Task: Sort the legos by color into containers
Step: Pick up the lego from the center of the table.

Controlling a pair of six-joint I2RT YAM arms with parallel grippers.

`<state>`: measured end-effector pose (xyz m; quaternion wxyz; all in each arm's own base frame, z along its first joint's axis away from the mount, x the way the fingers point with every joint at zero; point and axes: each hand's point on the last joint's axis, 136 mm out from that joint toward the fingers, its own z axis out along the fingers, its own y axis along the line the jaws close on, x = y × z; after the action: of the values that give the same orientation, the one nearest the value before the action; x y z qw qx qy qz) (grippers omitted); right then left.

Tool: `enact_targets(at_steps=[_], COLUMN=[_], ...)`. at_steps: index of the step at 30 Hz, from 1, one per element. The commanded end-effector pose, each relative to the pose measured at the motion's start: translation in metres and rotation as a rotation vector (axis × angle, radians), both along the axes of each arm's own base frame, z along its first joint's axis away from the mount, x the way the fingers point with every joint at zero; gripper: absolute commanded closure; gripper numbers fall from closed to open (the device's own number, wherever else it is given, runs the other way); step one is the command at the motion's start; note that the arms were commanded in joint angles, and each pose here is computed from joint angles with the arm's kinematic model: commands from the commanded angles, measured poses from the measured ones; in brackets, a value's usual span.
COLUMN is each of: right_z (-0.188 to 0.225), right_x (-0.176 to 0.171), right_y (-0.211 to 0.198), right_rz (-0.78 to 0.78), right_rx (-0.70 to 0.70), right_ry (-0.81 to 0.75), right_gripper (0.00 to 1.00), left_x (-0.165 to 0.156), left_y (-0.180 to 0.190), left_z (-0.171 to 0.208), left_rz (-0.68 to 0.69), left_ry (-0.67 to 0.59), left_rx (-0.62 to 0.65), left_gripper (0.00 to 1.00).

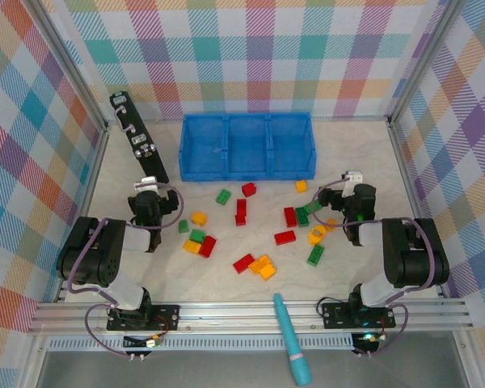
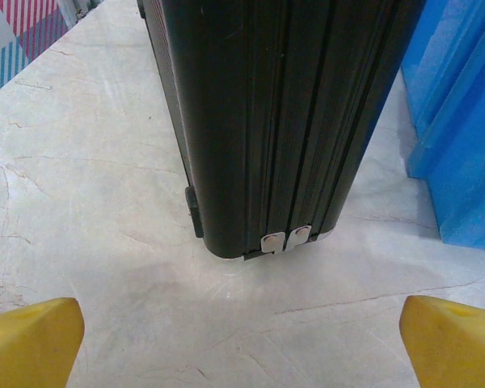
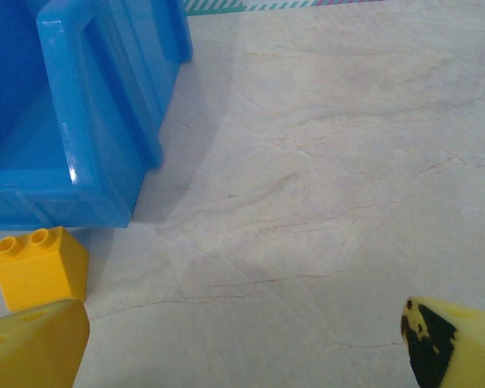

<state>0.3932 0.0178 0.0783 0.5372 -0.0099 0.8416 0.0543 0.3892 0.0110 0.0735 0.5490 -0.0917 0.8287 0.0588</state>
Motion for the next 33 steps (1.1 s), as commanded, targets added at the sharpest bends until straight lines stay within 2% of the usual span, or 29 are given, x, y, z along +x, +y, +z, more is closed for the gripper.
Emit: enact_targets(at_steps=[1, 17, 19, 22, 25, 29, 31, 33], right_z=[0.013, 0.012, 0.013, 0.022, 0.039, 0.060, 0.065, 0.065], right_x=[0.005, 0.005, 0.005, 0.006, 0.008, 0.006, 0.003, 0.004], right_y=[0.003, 0.002, 0.003, 0.009, 0.005, 0.018, 0.035, 0.043], right_rz=[0.007, 0.006, 0.007, 0.040, -0.001, 0.001, 0.069, 0.071], right_rx=[0.005, 0.004, 0.004, 0.001, 0.020, 0.090, 0.142, 0.153], right_ry=[-0.047, -0.044, -0.049, -0.026, 0.101, 0.260, 0.327, 0.387], right_gripper=[0.01, 0.01, 0.01, 0.01, 0.01, 0.01, 0.01, 0.01], left_x=[0.007, 0.008, 0.014, 0.026, 0.028, 0.025, 0.023, 0.023], left_y=[-0.005, -0.007, -0.012, -0.014, -0.019, -0.039, -0.048, -0.057], left_z=[0.012, 0.016, 0.027, 0.062, 0.115, 0.181, 0.205, 0.227], left_rz=[-0.020, -0.029, -0.061, -0.060, -0.067, -0.144, -0.177, -0.222], left_ry=[-0.040, -0.045, 0.039, 0.102, 0.055, 0.011, 0.007, 0.019], left_rx=[0.001, 0.003, 0.005, 0.015, -0.029, -0.058, -0.076, -0.112], left_gripper=[0.00, 0.00, 0.00, 0.00, 0.00, 0.00, 0.00, 0.00])
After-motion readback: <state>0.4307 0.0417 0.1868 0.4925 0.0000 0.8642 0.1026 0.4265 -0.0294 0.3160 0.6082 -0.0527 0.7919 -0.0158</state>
